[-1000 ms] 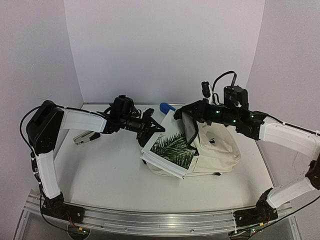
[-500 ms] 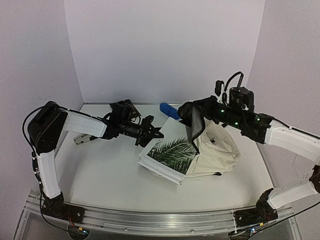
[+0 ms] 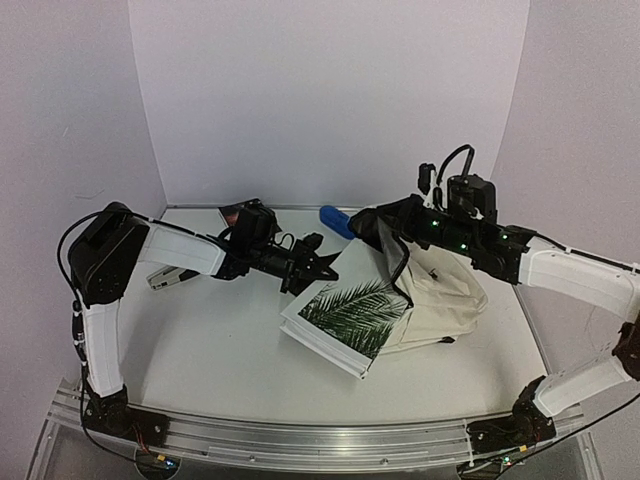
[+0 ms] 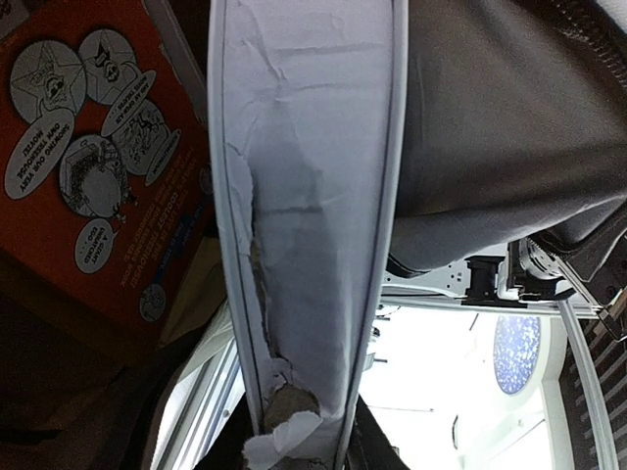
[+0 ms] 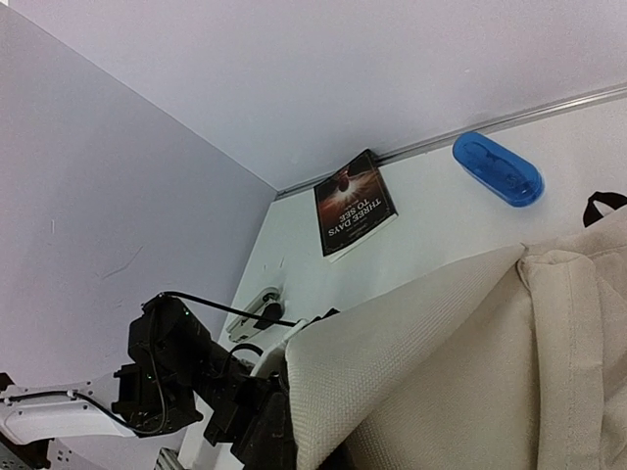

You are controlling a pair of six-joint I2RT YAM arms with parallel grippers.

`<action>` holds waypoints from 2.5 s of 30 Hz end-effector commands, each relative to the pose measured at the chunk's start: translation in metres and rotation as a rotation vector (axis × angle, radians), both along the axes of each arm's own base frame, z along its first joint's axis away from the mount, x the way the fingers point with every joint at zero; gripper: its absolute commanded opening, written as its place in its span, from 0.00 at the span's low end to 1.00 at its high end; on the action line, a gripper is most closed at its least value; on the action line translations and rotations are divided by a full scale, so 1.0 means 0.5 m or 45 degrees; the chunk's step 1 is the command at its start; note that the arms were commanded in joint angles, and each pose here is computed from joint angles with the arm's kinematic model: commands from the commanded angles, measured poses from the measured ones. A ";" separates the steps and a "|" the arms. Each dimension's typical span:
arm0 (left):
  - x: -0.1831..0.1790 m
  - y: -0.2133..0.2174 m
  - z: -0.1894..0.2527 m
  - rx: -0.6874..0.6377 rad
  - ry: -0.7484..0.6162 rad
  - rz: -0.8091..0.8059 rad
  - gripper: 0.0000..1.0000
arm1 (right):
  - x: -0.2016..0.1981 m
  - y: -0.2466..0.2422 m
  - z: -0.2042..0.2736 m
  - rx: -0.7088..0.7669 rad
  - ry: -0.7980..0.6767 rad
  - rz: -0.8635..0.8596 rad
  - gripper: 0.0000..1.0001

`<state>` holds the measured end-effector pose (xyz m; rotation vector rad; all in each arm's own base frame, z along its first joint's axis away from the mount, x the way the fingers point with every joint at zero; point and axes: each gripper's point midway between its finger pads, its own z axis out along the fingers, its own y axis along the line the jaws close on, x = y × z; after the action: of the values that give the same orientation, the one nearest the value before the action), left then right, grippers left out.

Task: Pack the student bag
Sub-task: Place the book in the student bag.

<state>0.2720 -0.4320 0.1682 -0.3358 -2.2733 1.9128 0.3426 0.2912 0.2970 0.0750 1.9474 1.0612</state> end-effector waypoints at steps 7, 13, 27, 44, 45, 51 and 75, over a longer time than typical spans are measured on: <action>0.012 -0.058 0.050 -0.107 -0.154 -0.125 0.19 | -0.073 0.070 0.179 0.191 -0.304 0.387 0.00; 0.087 -0.057 0.022 -0.072 -0.129 -0.001 0.20 | -0.132 0.076 0.175 0.225 -0.276 0.554 0.00; 0.200 -0.007 0.014 -0.014 -0.267 0.222 0.63 | -0.093 0.043 0.136 0.209 -0.214 0.340 0.00; 0.082 0.188 0.071 0.472 -0.617 0.403 0.85 | 0.002 0.030 0.090 0.084 -0.174 0.080 0.00; 0.074 0.198 0.070 0.490 -0.612 0.420 0.85 | 0.004 0.032 0.087 0.079 -0.172 0.082 0.00; 0.030 0.259 0.027 0.651 -0.411 0.527 0.80 | 0.013 0.042 0.076 0.064 -0.161 0.090 0.00; -0.057 0.200 -0.084 0.587 0.001 0.460 0.61 | -0.002 0.054 0.091 0.085 -0.172 0.158 0.00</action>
<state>0.2381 -0.3169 0.1139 0.1825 -2.8522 1.3585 0.3432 0.3180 0.2876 -0.0492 1.9785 1.1285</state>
